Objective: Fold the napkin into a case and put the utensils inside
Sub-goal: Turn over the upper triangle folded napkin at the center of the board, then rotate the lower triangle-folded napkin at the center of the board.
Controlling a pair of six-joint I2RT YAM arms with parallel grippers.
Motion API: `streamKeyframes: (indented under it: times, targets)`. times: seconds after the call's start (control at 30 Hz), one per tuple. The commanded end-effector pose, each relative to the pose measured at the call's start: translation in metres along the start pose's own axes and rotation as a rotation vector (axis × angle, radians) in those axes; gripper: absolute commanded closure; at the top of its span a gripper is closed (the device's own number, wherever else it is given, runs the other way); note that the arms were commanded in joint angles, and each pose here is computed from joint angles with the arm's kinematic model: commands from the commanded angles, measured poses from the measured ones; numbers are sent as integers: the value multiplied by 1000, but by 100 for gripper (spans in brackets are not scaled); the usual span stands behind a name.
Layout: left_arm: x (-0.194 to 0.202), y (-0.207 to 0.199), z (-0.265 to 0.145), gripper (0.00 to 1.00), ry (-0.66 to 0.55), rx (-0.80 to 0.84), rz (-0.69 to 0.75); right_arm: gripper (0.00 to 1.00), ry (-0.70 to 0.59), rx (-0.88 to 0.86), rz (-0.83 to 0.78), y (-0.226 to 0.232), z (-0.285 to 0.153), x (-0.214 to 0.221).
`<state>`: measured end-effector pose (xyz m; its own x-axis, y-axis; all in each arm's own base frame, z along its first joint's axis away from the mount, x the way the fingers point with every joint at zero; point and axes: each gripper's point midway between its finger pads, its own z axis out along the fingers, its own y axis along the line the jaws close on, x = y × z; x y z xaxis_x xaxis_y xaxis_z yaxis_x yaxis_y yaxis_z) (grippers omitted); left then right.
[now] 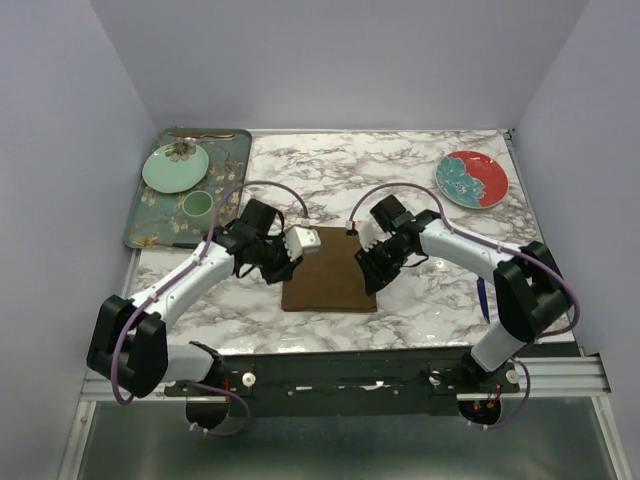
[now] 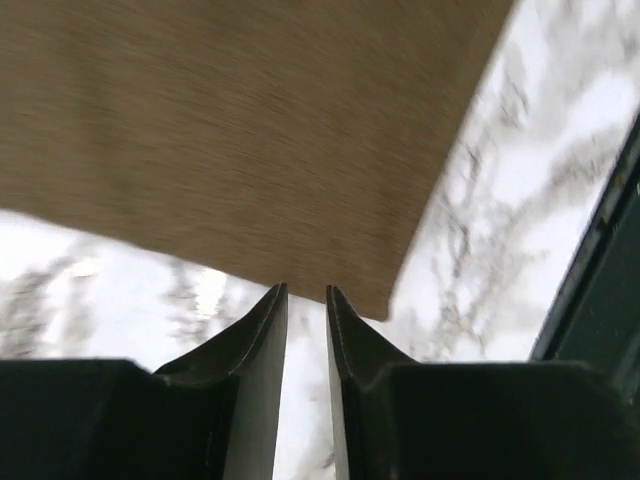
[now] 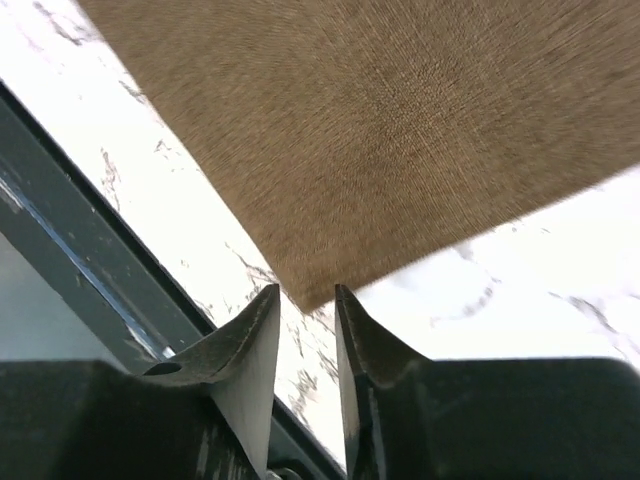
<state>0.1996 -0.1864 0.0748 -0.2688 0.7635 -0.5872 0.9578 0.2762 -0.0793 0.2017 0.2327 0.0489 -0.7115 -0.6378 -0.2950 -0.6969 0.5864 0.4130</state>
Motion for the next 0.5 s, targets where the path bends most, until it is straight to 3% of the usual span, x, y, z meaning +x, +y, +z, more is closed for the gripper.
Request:
streamKeyframes:
  times: [0.0,0.27,0.47]
  targets:
    - [-47,49,-34,67,-166,-88,-116,61,-77,64,-160,-1,-27,-11]
    - [-52,101,-18,66,-100,-143,-223,61,-23,100,-239,-7,-9,-11]
    - [-54,109,-13,65,-99,-143,-319,61,74,163,-277,-33,7,5]
